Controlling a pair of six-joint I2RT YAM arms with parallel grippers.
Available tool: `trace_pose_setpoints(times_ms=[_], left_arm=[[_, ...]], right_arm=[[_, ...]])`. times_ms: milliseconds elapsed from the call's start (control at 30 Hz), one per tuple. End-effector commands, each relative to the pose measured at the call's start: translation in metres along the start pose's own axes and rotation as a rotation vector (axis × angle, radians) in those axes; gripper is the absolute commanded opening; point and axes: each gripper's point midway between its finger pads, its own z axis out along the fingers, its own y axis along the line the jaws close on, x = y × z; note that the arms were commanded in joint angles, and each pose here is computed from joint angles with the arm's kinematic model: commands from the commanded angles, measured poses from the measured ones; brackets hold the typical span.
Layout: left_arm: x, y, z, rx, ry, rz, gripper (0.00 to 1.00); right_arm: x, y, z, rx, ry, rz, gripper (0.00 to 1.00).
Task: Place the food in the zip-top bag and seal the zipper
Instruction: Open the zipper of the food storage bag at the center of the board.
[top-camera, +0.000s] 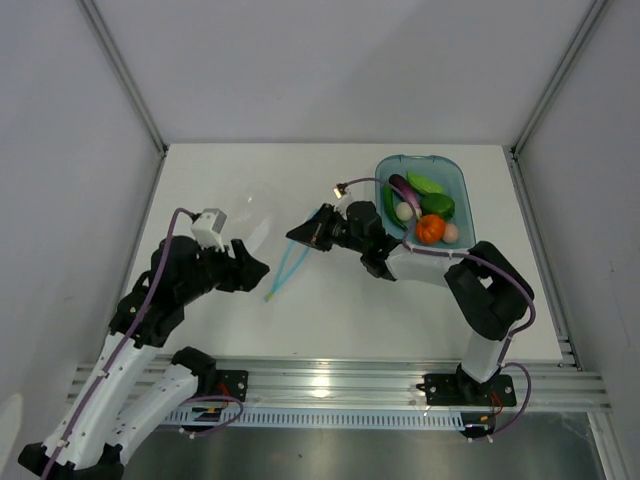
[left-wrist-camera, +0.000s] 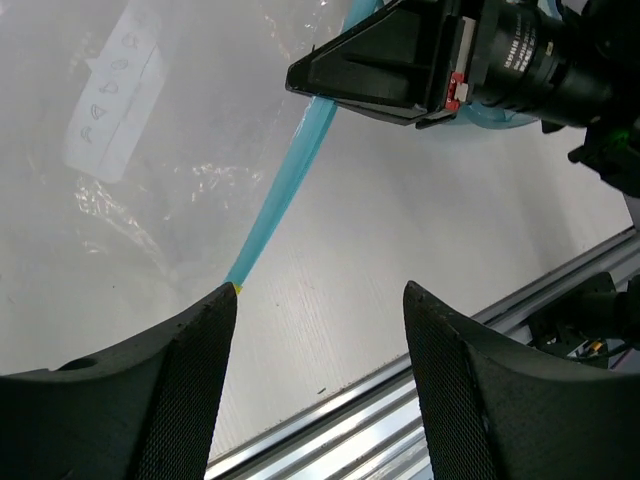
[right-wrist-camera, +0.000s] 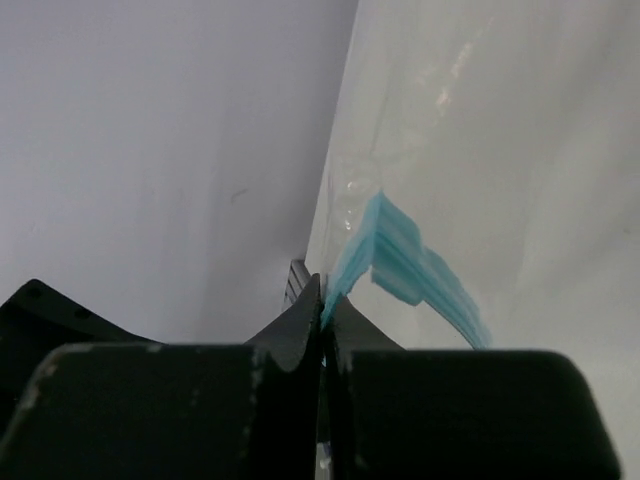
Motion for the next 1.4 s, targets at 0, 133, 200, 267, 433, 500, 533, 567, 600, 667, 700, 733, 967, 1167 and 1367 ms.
trace_pose_setpoints(times_ms=[0, 133, 200, 267, 433, 500, 533, 567, 600, 667, 700, 733, 967, 1167, 1367], left_arm=[[-0.008, -0.015, 0.005, 0.045, -0.035, 0.050, 0.69], [0.003, -0.021, 0.020, 0.023, -0.001, 0.074, 0.69], [0.003, -0.020, 0.028, -0.011, -0.012, 0.072, 0.69], [0.006, -0.019, 0.036, -0.027, -0.011, 0.061, 0.69], [0.012, -0.021, 0.055, -0.109, -0.032, 0.096, 0.68], [0.014, -0.019, 0.061, -0.165, -0.047, 0.111, 0.68], [0.014, -0.019, 0.063, -0.175, -0.061, 0.090, 0.68], [0.020, -0.017, 0.066, -0.184, -0.060, 0.085, 0.67], [0.022, -0.020, 0.068, -0.172, -0.067, 0.078, 0.67], [0.023, -0.027, 0.073, -0.134, -0.099, 0.055, 0.65], [0.023, -0.033, 0.073, -0.115, -0.105, 0.055, 0.64], [0.023, -0.034, 0.075, -0.115, -0.110, 0.066, 0.64], [0.020, -0.054, 0.085, -0.080, -0.111, 0.123, 0.65], [0.029, -0.064, 0.095, -0.032, -0.108, 0.121, 0.69], [0.031, -0.061, 0.107, -0.077, -0.091, 0.142, 0.70]], right_arm=[[0.020, -0.010, -0.020, 0.032, 0.196, 0.030, 0.00], [0.025, -0.009, -0.034, 0.031, 0.254, 0.044, 0.00], [0.024, -0.005, -0.041, 0.033, 0.255, 0.045, 0.00], [0.024, -0.006, -0.047, 0.054, 0.263, 0.062, 0.00], [0.017, -0.001, -0.059, 0.118, 0.234, 0.106, 0.00], [0.014, 0.000, -0.061, 0.140, 0.219, 0.118, 0.00], [0.013, 0.002, -0.065, 0.157, 0.212, 0.123, 0.00], [0.008, 0.002, -0.065, 0.172, 0.185, 0.121, 0.00], [0.006, 0.003, -0.066, 0.182, 0.173, 0.119, 0.00], [0.002, 0.003, -0.070, 0.211, 0.150, 0.119, 0.00], [-0.001, 0.000, -0.070, 0.228, 0.133, 0.115, 0.00], [-0.002, -0.002, -0.071, 0.249, 0.133, 0.119, 0.00], [-0.007, -0.007, -0.068, 0.297, 0.122, 0.128, 0.00], [-0.006, -0.003, -0.066, 0.286, 0.130, 0.135, 0.00], [-0.004, -0.001, -0.069, 0.295, 0.128, 0.132, 0.00]])
